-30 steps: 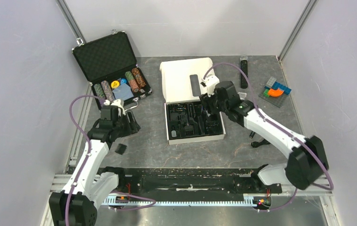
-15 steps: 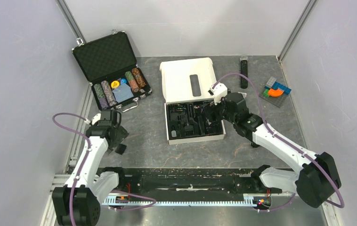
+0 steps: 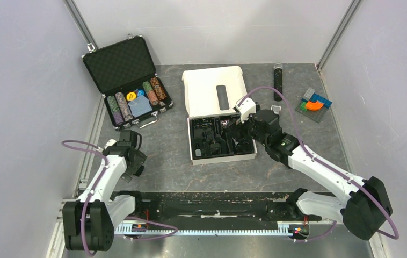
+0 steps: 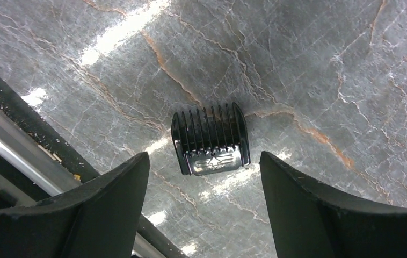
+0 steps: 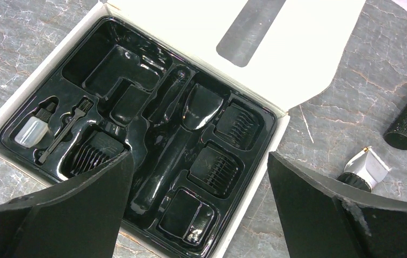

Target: Sort the hair-cutting tools

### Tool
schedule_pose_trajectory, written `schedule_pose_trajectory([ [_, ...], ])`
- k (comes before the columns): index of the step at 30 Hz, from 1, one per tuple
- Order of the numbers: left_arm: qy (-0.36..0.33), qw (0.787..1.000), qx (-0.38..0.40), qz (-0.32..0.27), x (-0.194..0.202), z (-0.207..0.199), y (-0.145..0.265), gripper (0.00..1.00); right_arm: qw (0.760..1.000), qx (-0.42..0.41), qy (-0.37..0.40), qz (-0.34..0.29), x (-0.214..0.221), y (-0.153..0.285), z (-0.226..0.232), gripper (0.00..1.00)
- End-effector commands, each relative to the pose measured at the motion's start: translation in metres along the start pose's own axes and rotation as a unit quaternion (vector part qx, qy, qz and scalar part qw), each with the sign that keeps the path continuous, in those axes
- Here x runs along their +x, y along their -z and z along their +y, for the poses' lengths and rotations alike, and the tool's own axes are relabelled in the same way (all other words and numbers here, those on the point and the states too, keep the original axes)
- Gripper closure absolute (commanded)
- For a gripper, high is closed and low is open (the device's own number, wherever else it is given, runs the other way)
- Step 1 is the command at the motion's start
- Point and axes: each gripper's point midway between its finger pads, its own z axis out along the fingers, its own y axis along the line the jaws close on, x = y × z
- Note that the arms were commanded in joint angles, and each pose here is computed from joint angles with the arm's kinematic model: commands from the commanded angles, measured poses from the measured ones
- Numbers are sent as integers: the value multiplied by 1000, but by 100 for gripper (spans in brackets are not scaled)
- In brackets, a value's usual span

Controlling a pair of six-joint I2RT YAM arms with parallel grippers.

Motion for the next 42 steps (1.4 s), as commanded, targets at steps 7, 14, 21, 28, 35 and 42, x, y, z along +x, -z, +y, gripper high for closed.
schedule_pose_trajectory([
  [7,23,1000,12,-3,0,-14,-17,27,1000,6,7,-29,-13,3,-2,2],
  [14,10,1000,14,1,0,-17,-19,44,1000,7,6,-28,-12,3,-2,2],
  [21,-19,999,33,4,-4,-25,-11,61,1000,7,3,-28,-12,4,-2,2],
  [28,-100,988,115,-18,-26,-61,18,64,1000,-4,-4,-28,-12,3,2,2],
  [35,-246,933,258,-46,-26,-118,68,69,999,-43,-9,-33,-18,0,16,3],
  [42,-387,830,398,-46,9,-162,126,73,997,-69,-15,-22,-17,-2,26,5],
])
